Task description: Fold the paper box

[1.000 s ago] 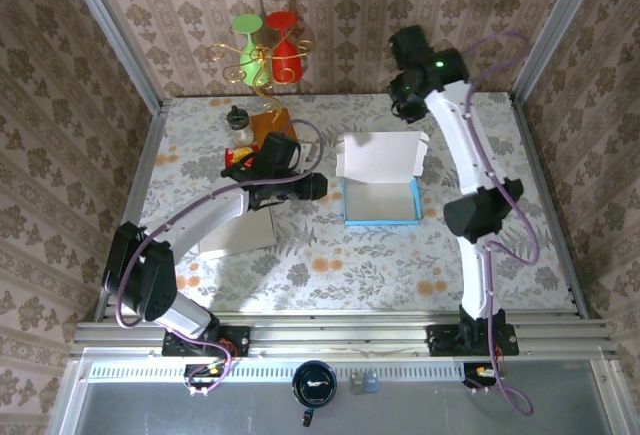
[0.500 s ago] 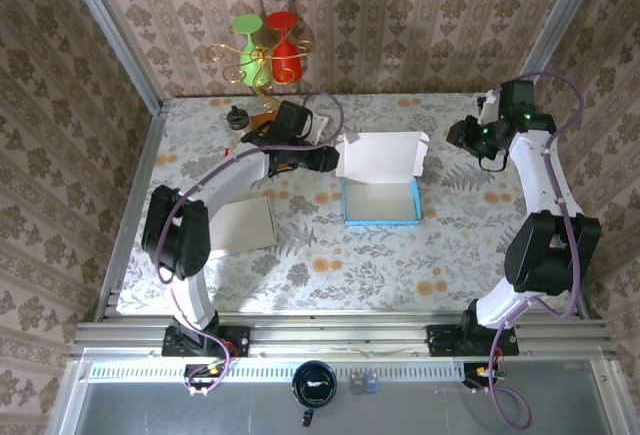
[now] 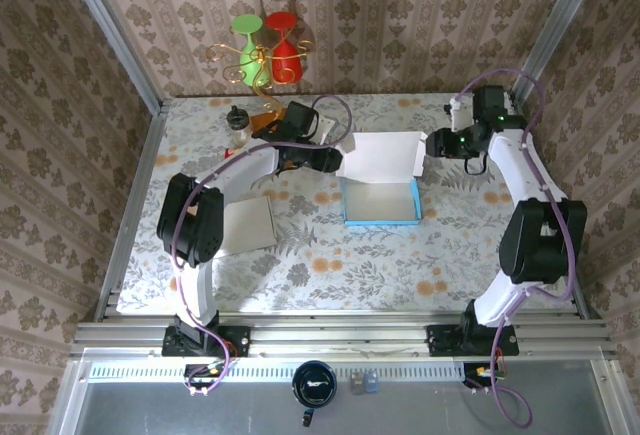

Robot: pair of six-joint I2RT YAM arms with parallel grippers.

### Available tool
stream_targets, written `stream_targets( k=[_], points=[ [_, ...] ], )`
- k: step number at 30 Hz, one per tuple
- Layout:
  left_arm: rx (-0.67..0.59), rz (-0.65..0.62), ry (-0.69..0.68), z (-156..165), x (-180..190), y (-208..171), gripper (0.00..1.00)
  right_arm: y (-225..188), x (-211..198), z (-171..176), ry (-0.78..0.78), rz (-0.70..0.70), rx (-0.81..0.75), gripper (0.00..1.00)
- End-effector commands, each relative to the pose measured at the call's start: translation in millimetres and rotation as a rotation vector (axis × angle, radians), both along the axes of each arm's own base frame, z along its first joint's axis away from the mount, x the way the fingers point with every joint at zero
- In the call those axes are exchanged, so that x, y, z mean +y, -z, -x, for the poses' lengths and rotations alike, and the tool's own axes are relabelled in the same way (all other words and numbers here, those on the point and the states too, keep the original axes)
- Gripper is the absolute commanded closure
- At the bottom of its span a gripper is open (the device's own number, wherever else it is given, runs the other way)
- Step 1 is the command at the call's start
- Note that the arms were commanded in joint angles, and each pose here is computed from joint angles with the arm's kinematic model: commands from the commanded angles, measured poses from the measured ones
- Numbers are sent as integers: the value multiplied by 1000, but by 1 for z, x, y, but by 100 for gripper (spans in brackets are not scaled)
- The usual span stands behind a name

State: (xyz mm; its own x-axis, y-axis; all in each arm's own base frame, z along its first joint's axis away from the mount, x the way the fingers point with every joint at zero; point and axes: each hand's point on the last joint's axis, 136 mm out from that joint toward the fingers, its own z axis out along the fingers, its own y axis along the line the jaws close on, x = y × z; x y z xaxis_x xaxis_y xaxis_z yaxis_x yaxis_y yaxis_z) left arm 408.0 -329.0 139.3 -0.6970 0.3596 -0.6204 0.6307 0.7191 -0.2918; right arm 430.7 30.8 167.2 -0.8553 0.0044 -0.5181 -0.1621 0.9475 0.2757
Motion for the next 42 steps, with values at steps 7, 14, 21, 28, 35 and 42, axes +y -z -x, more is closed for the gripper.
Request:
stream_targets(
  k=[7, 14, 21, 28, 35, 42],
  points=[
    [-32, 47, 46, -19, -18, -3, 57, 20, 4, -14, -91, 127, 27, 52],
    [-13, 52, 42, -23, -23, 0, 62, 24, 10, -22, -113, 112, 31, 54],
    [7, 63, 42, -25, -29, 1, 72, 26, 17, -28, -129, 97, 32, 58],
    [22, 68, 44, -22, -33, 4, 87, 26, 25, -28, -144, 106, 32, 68],
    [10, 52, 24, -24, -34, 2, 97, 26, 28, -26, -139, 143, 37, 87],
    [-5, 5, -25, -27, -35, -1, 100, 18, 34, -29, -108, 204, 17, 100]
  ],
)
